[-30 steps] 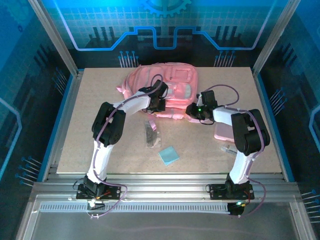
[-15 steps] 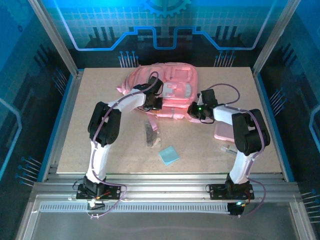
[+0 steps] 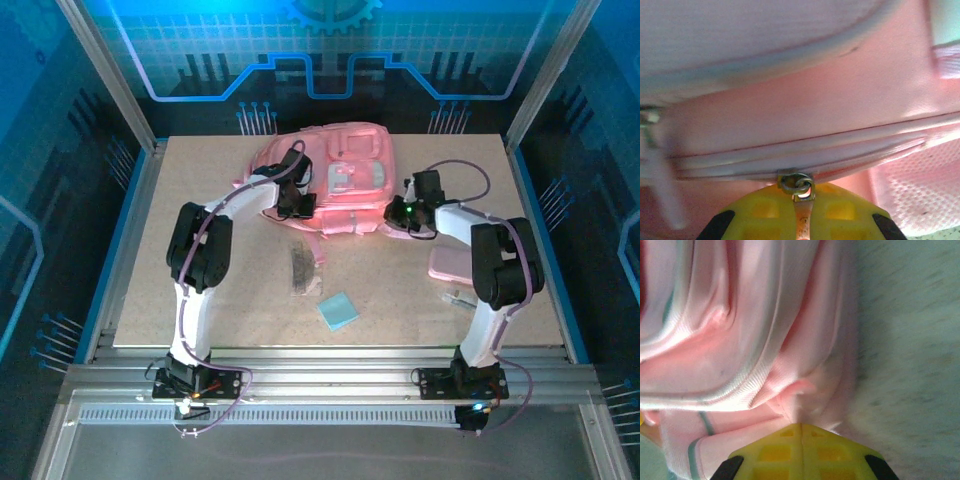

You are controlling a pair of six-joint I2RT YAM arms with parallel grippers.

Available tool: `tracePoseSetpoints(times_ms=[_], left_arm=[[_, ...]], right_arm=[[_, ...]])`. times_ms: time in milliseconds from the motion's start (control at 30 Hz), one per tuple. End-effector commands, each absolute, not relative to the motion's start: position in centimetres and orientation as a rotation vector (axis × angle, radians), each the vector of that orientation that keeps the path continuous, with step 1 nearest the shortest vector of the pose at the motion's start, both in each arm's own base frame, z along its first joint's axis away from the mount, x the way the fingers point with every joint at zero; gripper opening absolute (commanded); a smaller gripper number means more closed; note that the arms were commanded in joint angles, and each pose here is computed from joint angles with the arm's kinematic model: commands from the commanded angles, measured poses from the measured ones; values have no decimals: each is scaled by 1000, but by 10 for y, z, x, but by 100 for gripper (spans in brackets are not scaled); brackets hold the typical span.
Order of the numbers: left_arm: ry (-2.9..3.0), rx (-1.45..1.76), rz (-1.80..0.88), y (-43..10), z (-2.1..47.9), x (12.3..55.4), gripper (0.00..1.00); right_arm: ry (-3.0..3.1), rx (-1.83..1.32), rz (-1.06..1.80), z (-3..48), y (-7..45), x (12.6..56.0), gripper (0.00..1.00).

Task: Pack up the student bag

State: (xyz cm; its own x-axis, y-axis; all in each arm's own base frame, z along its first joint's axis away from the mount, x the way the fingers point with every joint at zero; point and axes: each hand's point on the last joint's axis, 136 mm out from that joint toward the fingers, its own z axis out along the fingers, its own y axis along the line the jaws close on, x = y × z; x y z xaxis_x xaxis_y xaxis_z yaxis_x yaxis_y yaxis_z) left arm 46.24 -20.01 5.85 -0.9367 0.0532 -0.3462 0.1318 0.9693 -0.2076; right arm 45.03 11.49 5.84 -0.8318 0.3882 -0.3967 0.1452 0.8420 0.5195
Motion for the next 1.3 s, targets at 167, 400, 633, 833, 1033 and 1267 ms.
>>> tracePoseSetpoints(times_ms=[167,400,633,833,1033,1267], left_arm=[[2873,45,-204,-145,51,443,0],[2872,4,-340,-160,55,441,59],[2831,-8,-288,-152,60,444,71],[2774,7,-281,-147,62,458,44],[2738,61,-195,-138,73,466,27],[2722,28,-104,-122,85,454,68]], right_arm=[[2492,443,495,69,70,465,0],[2476,410,538,83,82,461,8],[2451,336,673,93,102,456,28],[2464,226,809,85,143,459,33],[2531,230,865,56,174,462,34],[2650,339,727,18,165,463,5]])
